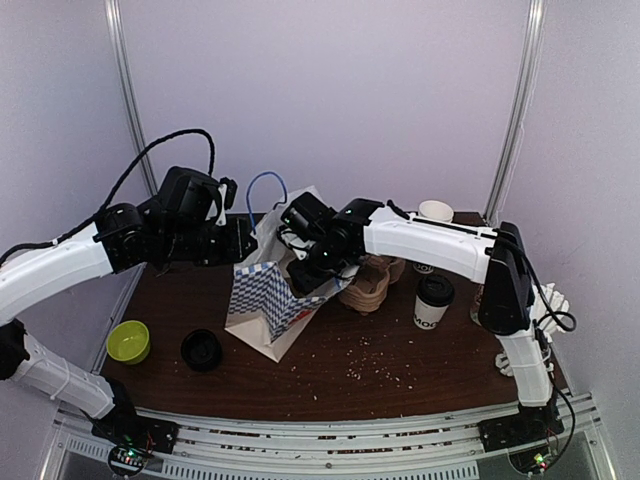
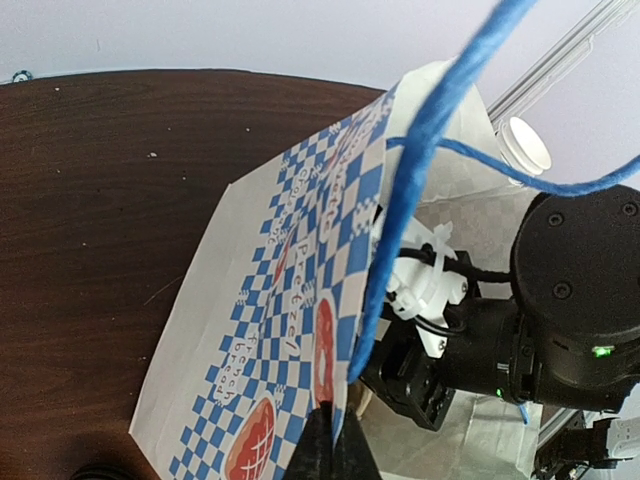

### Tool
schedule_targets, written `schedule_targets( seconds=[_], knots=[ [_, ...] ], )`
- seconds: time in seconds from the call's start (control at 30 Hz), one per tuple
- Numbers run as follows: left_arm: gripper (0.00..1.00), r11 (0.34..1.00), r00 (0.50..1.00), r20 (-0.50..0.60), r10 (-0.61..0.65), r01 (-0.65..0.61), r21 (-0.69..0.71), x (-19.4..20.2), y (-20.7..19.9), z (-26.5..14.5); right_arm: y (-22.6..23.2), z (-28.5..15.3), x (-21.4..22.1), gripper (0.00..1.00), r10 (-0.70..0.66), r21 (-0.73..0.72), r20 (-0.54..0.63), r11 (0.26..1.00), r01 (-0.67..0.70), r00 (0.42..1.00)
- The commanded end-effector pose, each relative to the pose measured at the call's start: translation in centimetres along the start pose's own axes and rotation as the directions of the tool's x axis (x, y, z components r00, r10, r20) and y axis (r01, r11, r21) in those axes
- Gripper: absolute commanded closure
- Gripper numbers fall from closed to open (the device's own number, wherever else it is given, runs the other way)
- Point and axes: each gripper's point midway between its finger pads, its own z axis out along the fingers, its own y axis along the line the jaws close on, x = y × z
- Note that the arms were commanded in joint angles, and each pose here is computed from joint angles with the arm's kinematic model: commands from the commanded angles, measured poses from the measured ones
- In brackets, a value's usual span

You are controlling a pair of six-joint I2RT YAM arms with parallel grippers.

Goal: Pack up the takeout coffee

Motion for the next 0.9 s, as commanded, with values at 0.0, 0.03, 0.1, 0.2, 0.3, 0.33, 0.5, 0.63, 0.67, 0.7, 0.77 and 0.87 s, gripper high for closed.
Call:
schedule_targets(
  seconds=[0.0,0.03,0.1,0.2,0.3,0.33,0.5,0.63,0.67,0.7,0.77,0.87],
  knots=[
    [1.00,0.999,1.000,0.025,-0.019,0.018,0.036,-0.7,-0.8,0.5,0.1,1.6,0.7,0.50,0.039,-0.028,-0.022,0.999,-0.040,0.999],
    [1.00,0.999,1.000,0.024,-0.018,0.017,0.035,-0.6,-0.7,0.5,0.3,1.7,0.6,0.49,0.042,-0.038,-0.019,0.998,-0.043,0.999],
    [1.00,0.999,1.000,0.021,-0.016,0.015,0.033,-0.5,-0.7,0.6,0.5,1.8,0.5,0.45,0.048,-0.053,-0.015,0.997,-0.049,0.999],
    [1.00,0.999,1.000,0.019,-0.013,0.013,0.030,-0.5,-0.7,0.7,0.8,1.5,0.3,0.32,0.054,-0.066,-0.007,0.996,-0.054,0.999],
    [1.00,1.000,1.000,0.020,-0.011,0.010,0.030,-0.5,-0.7,0.8,0.8,0.8,-0.2,0.25,0.065,-0.073,0.016,0.995,-0.064,0.998],
    [1.00,1.000,1.000,0.020,-0.008,0.007,0.029,-0.5,-0.7,0.8,0.8,0.5,-0.4,0.24,0.070,-0.075,0.024,0.995,-0.068,0.997],
    [1.00,1.000,1.000,0.030,0.008,-0.008,0.022,-0.7,-0.5,0.5,0.9,-2.3,-2.2,0.16,0.099,-0.109,0.086,0.990,-0.090,0.991],
    [1.00,1.000,0.999,0.032,0.018,-0.018,0.001,-0.7,-0.1,0.4,1.0,-6.0,-3.8,0.00,0.124,-0.147,0.153,0.984,-0.102,0.980],
    [1.00,1.000,0.999,0.033,0.019,-0.019,0.000,-0.7,0.0,0.3,1.0,-6.8,-4.1,0.00,0.127,-0.155,0.163,0.983,-0.102,0.978],
    [1.00,1.000,0.999,0.033,0.021,-0.021,-0.002,-0.7,0.0,0.3,1.0,-7.5,-4.3,0.00,0.130,-0.163,0.174,0.981,-0.102,0.976],
    [1.00,1.000,0.999,0.029,0.027,-0.027,-0.001,-0.6,0.0,0.4,1.0,-9.0,-4.8,0.00,0.136,-0.175,0.195,0.979,-0.102,0.971],
    [1.00,1.000,0.999,0.027,0.030,-0.030,-0.002,-0.5,0.0,0.5,1.0,-10.5,-5.0,0.00,0.141,-0.190,0.210,0.977,-0.101,0.968]
  ],
)
